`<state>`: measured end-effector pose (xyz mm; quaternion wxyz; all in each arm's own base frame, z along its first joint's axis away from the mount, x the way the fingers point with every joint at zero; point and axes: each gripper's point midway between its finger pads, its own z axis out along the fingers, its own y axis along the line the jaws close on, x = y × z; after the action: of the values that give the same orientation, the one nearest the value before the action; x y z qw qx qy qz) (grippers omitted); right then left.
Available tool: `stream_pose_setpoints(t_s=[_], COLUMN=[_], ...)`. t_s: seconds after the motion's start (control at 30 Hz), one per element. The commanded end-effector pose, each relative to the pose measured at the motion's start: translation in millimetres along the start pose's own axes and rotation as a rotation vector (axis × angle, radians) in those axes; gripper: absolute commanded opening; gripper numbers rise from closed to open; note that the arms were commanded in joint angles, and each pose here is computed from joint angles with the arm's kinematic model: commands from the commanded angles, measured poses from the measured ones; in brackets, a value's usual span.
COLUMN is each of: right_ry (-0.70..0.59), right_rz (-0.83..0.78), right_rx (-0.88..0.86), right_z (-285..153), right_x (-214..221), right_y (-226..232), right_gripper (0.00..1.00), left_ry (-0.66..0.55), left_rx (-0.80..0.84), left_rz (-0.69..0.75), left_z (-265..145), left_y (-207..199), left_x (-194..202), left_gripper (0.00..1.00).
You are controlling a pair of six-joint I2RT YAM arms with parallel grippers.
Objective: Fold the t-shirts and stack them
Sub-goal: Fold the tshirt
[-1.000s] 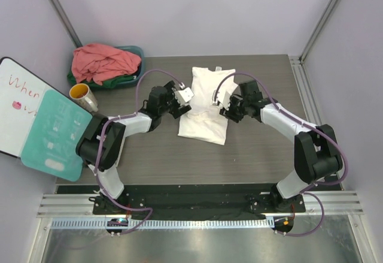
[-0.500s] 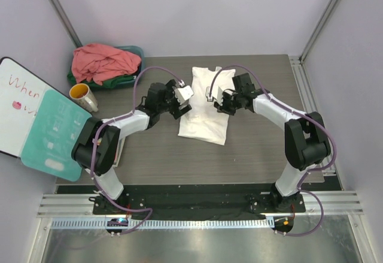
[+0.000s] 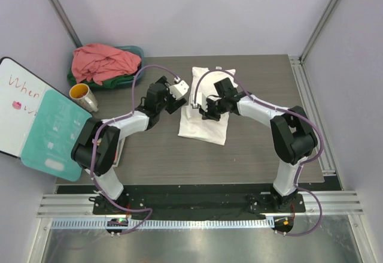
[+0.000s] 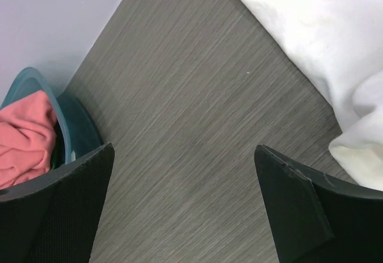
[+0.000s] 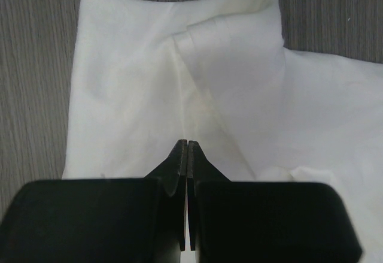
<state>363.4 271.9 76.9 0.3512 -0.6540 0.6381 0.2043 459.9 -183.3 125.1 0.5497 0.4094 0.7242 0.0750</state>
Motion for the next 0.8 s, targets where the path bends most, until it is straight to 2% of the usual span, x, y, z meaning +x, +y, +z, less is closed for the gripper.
stream_pose_setpoints(t_s=[0.0,0.77], right_ry=[-0.050,0.035], right_rz=[-0.019,-0.005], right_rx=[0.017,-0.005], right_z=[4,17], right_x=[-18,16], right_y=[-9,7], right_gripper=[0.01,0.01], left_ry=[-0.039,-0.054], left_rx=[-0.061,-0.056], left_rz=[-0.018,-0.032], left_z=[-8,-14], left_y=[14,10], left_x=[-11,-9], left_gripper=[1.00,1.00])
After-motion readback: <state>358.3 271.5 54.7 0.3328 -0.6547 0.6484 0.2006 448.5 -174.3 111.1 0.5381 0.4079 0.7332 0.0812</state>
